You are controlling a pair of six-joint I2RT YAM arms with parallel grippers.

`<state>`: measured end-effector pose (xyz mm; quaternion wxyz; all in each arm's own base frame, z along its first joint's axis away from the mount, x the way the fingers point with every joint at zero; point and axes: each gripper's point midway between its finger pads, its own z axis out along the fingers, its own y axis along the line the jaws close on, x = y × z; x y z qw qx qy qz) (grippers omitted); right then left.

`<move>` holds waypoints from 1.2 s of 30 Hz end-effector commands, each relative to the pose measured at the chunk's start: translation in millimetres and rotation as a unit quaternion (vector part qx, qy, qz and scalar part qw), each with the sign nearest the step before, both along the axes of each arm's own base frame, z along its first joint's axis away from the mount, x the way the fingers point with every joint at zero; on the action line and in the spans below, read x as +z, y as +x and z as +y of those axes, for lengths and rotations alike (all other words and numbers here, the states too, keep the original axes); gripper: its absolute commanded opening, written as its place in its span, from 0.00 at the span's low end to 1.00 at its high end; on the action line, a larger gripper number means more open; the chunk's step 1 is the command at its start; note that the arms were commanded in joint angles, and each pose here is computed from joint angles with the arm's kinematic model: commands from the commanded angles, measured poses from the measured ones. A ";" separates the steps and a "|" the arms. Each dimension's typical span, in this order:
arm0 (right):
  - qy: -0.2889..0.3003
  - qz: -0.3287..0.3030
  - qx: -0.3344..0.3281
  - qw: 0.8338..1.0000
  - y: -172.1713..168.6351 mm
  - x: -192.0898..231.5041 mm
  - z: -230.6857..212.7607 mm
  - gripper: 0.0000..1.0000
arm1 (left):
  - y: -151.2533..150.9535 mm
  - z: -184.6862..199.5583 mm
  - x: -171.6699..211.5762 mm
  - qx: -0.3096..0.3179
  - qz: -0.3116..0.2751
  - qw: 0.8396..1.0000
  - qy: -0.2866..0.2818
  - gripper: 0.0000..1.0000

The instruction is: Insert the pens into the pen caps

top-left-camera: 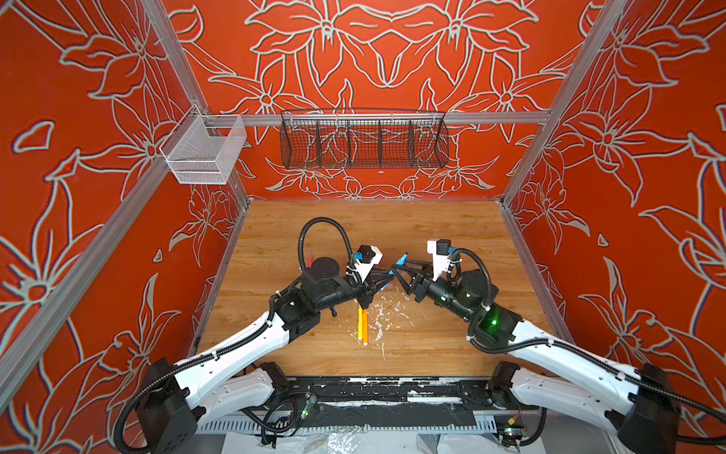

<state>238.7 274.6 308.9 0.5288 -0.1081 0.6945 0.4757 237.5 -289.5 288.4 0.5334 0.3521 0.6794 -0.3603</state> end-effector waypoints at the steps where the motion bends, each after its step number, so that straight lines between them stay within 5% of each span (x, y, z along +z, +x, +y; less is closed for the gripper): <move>1: 0.015 -0.012 0.003 1.000 -0.3 21.6 3.0 0.46 | -2.4 0.4 7.5 -0.008 -0.019 1.000 -0.002 0.00; 12: 0.031 -0.016 0.014 0.999 -4.3 29.4 4.2 0.05 | -4.1 -3.5 8.3 -0.021 -0.019 1.000 0.000 0.00; 16: 0.041 -0.023 0.014 0.999 -6.2 33.9 2.5 0.01 | -3.0 -3.1 7.4 -0.017 -0.017 1.000 -0.002 0.36; 22: 0.063 -0.021 0.023 0.998 -9.2 36.3 8.2 0.00 | -4.0 -2.7 10.1 -0.017 -0.016 1.000 -0.007 0.53; 30: 0.073 -0.020 0.053 0.996 -17.6 36.5 29.5 0.00 | 1.2 -2.6 9.2 -0.006 -0.013 1.000 -0.007 0.50; 36: 0.067 -0.025 0.039 0.997 -18.0 36.2 24.3 0.00 | 5.0 0.8 10.3 0.010 -0.013 1.000 -0.004 0.07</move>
